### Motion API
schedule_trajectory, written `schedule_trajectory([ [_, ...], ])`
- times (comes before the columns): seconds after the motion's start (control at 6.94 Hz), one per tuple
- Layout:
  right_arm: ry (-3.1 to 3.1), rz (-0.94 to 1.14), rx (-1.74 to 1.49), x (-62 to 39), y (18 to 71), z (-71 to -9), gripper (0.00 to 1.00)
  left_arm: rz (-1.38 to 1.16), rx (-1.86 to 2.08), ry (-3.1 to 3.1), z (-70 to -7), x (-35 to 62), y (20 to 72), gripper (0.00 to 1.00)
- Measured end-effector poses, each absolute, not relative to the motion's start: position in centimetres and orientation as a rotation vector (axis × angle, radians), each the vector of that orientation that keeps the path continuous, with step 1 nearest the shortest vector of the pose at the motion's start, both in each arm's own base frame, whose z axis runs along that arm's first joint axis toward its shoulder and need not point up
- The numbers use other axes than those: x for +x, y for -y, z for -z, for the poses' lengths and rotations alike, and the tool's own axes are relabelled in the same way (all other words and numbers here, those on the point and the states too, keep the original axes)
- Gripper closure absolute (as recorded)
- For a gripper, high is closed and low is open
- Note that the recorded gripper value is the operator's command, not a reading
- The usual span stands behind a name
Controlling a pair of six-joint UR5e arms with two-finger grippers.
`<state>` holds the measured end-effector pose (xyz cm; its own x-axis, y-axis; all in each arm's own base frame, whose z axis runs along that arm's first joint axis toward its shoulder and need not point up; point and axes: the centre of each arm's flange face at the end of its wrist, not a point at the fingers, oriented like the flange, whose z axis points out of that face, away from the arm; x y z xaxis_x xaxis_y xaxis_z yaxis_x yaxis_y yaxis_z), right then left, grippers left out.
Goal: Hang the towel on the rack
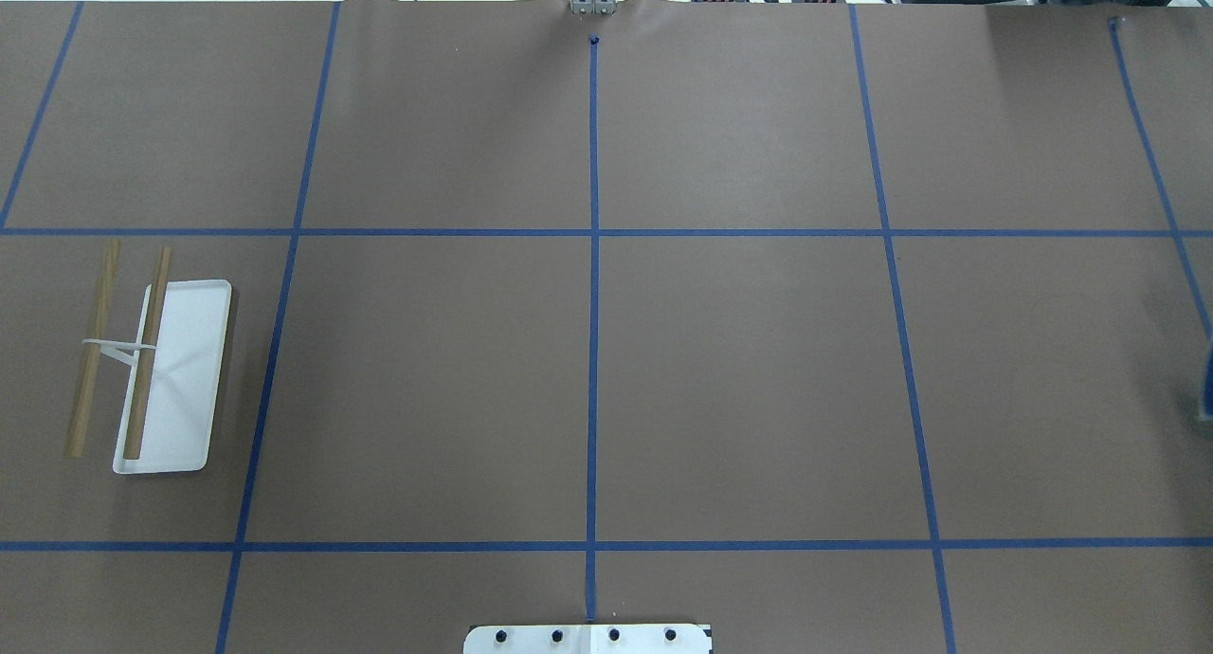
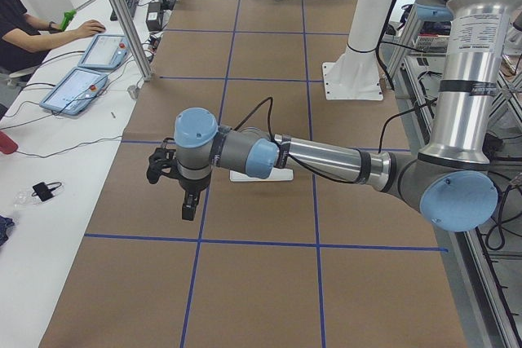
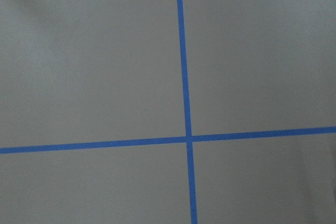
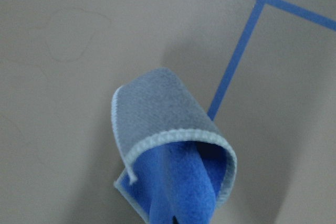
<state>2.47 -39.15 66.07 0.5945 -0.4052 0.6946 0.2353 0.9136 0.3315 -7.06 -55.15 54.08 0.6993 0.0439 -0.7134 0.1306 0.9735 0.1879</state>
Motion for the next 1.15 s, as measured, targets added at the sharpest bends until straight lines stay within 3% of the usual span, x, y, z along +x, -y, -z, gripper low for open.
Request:
schedule_trajectory([
  [0.58, 0.966, 0.283, 0.384, -3.2, 46.7, -45.4, 1.0, 0.18, 0.142, -0.945, -40.6, 5.7, 60.4, 0.01],
  [1.15, 1.027, 0.22, 0.451, -17.6, 51.5, -28.4, 1.0, 0.283, -0.035, -1.091, -25.2, 23.9, 60.1, 0.01],
])
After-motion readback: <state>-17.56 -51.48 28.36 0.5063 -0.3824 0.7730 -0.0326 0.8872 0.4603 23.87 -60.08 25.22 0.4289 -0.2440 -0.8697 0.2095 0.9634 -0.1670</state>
